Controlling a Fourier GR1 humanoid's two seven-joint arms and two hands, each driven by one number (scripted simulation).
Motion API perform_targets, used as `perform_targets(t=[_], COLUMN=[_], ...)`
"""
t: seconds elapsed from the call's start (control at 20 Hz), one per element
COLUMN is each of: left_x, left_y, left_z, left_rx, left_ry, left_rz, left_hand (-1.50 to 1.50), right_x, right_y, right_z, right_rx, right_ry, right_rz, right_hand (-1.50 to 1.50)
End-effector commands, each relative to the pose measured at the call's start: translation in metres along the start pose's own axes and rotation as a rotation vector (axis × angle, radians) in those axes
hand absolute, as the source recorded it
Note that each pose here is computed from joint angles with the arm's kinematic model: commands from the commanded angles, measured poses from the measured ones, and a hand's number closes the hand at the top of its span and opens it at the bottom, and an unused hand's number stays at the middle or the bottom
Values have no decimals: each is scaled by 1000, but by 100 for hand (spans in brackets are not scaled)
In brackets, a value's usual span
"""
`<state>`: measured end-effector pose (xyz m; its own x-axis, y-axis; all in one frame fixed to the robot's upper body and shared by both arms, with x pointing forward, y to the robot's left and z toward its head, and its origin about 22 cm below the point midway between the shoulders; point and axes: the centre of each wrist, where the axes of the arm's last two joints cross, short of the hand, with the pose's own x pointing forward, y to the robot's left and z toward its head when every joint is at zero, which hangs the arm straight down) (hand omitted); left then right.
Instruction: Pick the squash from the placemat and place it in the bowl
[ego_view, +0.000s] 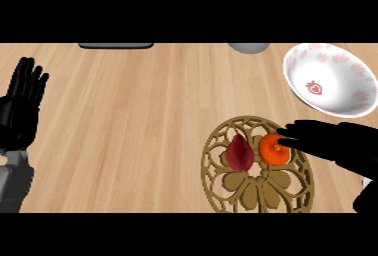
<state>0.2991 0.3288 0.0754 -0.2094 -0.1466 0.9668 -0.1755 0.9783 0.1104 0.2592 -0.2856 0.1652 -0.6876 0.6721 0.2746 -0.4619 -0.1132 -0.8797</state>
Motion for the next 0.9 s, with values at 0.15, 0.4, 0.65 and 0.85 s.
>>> perform_targets(t=[0.15, 0.4, 0.65, 0.85], left_x=[3, 25, 16, 17], left_y=[-14, 7, 8, -19], left_z=[0, -8, 2, 4], left_rx=[-14, 2, 1, -6], left_ry=[-4, -1, -3, 9], left_rz=[4, 3, -12, 14], left_hand=[0, 0, 0, 0], right_x=[-27, -32, -48, -44], right_y=[24, 47, 35, 45], right_z=[-28, -32, -41, -54], right_rx=[21, 5, 6, 23], right_ry=[3, -21, -85, -79], right_rz=[-3, -22, -16, 8], right_hand=[-150, -150, -150, -150])
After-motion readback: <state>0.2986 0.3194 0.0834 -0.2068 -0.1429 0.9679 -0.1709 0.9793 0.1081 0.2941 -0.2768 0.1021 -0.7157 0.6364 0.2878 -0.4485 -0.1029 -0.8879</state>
